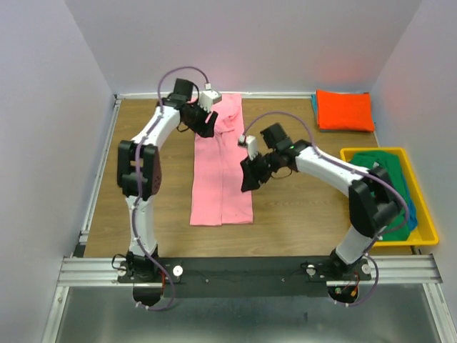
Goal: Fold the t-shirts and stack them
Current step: Fold the tshirt
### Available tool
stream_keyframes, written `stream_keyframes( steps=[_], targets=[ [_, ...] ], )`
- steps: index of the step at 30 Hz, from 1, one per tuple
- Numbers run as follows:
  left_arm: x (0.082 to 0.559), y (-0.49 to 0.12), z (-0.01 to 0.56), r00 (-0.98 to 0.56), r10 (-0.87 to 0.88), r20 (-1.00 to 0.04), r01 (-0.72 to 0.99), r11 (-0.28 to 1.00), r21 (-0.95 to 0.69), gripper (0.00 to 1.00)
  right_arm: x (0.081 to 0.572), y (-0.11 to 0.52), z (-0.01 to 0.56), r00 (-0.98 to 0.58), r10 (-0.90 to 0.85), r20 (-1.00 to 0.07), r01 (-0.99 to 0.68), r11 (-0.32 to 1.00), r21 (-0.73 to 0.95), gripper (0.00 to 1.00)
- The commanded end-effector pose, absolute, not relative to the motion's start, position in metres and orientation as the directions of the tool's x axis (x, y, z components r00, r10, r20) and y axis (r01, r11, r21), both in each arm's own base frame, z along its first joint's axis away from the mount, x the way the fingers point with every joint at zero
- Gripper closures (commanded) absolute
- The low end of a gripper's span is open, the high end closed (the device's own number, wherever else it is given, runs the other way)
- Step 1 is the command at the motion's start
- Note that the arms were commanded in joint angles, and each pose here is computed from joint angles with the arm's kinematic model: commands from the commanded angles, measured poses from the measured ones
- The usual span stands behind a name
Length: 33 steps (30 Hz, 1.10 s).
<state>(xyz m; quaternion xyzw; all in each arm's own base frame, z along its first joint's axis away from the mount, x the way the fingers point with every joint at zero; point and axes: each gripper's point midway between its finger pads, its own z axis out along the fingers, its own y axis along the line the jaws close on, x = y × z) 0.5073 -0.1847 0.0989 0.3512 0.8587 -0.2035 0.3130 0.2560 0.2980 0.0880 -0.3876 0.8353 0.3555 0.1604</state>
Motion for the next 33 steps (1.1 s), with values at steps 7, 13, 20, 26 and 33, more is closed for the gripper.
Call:
stream_keyframes(
  steps=[7, 13, 20, 26, 33],
  targets=[
    [0.350, -0.162, 0.221, 0.008, 0.544, -0.839, 0.881, 0.393, 0.263, 0.27, 0.261, 0.266, 0.140, -0.339, -0.691, -0.639, -0.928, 0.357, 0.106, 0.37],
    [0.244, -0.150, 0.159, 0.235, 0.613, -0.754, 0.916, 0.120, 0.383, 0.26, 0.197, 0.281, 0.102, -0.214, -0.801, -0.558, -0.976, 0.203, 0.083, 0.43],
    [0.190, -0.152, 0.100, 0.389, 0.674, -0.628, 0.902, -0.141, 0.407, 0.31, 0.181, 0.290, 0.054, -0.058, -0.845, -0.531, -0.995, 0.093, -0.040, 0.49],
    [0.178, -0.148, 0.064, 0.451, 0.726, -0.519, 0.888, -0.307, 0.342, 0.33, 0.182, 0.294, 0.036, -0.008, -0.852, -0.524, -0.996, 0.055, -0.073, 0.51],
    [0.173, -0.138, 0.044, 0.569, 0.731, -0.376, 0.818, -0.458, 0.347, 0.33, 0.172, 0.298, 0.025, 0.055, -0.855, -0.516, -0.996, -0.009, -0.092, 0.52]
  ],
)
